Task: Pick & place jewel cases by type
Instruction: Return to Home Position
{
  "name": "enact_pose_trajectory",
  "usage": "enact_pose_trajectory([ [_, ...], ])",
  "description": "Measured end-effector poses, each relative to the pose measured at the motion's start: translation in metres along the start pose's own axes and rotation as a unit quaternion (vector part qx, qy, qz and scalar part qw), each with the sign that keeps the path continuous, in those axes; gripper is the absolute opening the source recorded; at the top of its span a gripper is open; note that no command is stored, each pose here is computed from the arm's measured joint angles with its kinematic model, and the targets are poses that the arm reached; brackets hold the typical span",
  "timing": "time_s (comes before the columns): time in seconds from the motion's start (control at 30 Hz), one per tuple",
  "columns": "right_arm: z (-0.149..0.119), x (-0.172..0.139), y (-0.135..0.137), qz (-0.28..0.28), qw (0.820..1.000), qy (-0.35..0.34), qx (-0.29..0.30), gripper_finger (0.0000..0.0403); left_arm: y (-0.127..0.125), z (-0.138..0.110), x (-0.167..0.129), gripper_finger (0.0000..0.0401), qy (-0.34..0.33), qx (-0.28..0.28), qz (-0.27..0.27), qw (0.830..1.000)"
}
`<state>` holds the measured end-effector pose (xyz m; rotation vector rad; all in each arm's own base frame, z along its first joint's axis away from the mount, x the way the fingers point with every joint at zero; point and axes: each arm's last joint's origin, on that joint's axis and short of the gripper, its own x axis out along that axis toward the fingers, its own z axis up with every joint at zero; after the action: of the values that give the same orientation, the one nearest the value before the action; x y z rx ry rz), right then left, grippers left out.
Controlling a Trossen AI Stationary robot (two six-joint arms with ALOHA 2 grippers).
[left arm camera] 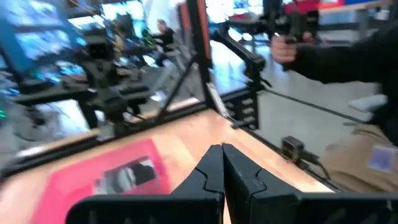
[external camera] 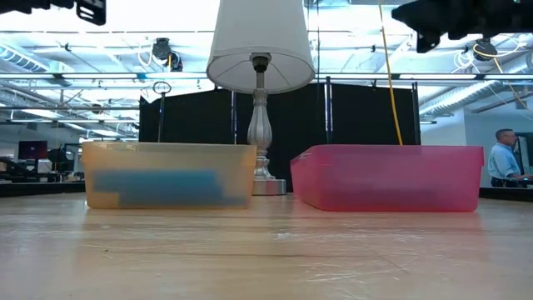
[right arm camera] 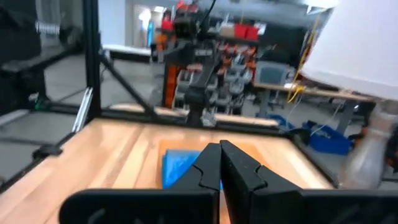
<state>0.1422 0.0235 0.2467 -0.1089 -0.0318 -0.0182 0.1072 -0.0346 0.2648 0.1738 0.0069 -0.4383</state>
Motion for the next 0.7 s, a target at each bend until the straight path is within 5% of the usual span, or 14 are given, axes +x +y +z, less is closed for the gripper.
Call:
enact_pose_trajectory([
  [0.3, -0.029, -0.028, -0.005, -0.037, 0.997, -0.045, 0.049, 0.0000, -0.009, -0.021, -0.037, 0.0001, -0.064, 0.015, 0.086, 0.994],
  [0.53, -0.063, -0.032, -0.003, -0.048, 0.996, -0.034, 0.064, 0.0000, -0.013, -0.070, -0.019, 0.0000, -0.024, 0.059, 0.141, 0.988],
  [0.7, -0.060, -0.034, -0.007, -0.076, 0.993, -0.062, 0.073, 0.0000, -0.014, -0.093, -0.012, 0.0000, -0.013, 0.040, 0.147, 0.988],
])
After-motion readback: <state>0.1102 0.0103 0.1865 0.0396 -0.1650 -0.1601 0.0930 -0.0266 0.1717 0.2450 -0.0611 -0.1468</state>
